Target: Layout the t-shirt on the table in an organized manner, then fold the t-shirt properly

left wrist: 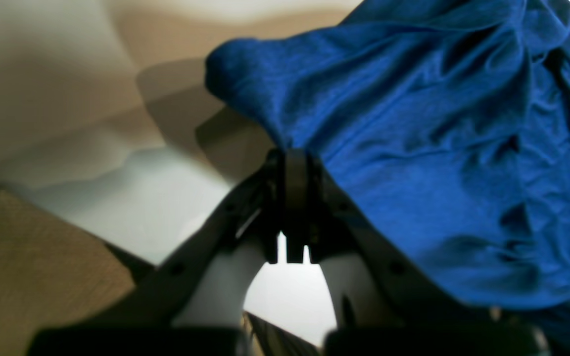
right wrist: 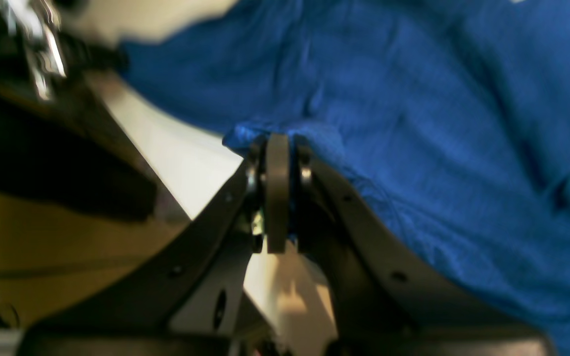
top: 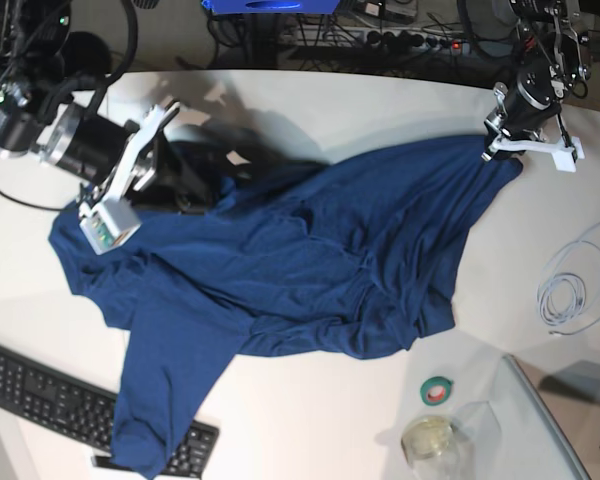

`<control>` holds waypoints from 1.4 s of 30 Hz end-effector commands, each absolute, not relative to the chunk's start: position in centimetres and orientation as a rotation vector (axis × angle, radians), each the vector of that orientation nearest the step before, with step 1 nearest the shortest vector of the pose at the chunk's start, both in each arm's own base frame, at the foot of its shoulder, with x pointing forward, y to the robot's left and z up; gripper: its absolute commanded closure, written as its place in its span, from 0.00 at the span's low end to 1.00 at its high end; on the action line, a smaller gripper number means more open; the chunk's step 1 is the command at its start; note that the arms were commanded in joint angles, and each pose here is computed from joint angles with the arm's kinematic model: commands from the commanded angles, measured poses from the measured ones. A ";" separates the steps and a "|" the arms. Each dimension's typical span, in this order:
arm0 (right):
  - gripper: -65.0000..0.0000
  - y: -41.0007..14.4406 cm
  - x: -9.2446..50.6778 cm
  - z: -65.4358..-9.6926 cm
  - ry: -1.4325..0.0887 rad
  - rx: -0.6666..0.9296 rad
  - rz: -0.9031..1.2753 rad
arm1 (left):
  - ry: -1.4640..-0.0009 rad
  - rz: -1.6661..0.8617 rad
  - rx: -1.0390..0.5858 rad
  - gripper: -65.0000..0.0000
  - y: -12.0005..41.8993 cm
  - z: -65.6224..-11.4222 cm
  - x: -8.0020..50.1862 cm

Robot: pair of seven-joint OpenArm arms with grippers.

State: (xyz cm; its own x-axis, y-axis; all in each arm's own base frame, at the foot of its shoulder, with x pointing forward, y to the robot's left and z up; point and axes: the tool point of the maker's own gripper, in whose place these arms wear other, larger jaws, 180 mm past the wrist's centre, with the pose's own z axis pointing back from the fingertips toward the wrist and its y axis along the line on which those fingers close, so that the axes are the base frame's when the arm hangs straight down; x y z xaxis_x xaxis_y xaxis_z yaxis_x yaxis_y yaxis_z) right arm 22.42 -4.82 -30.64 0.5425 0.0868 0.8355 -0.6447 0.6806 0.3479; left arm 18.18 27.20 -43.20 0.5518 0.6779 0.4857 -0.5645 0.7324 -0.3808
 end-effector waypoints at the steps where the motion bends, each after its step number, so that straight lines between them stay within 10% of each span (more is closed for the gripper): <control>1: 0.99 -5.2 23.5 -28.8 -0.964 0.719 0.481 | -0.673 0.731 -0.179 1.00 27.7 -42.8 18.3; 21: 0.98 -9.3 31.5 -31.2 -0.904 0.703 0.273 | -0.593 0.652 0.007 1.00 28.3 -45.4 15.1; 28: 0.42 -11.0 29.9 -36.1 -0.735 0.520 0.259 | -0.631 0.637 0.002 1.00 28.2 -44.2 16.0; 42: 0.45 1.4 21.1 -43.4 -0.578 0.592 0.375 | -0.642 0.632 0.001 1.00 28.1 -43.9 16.3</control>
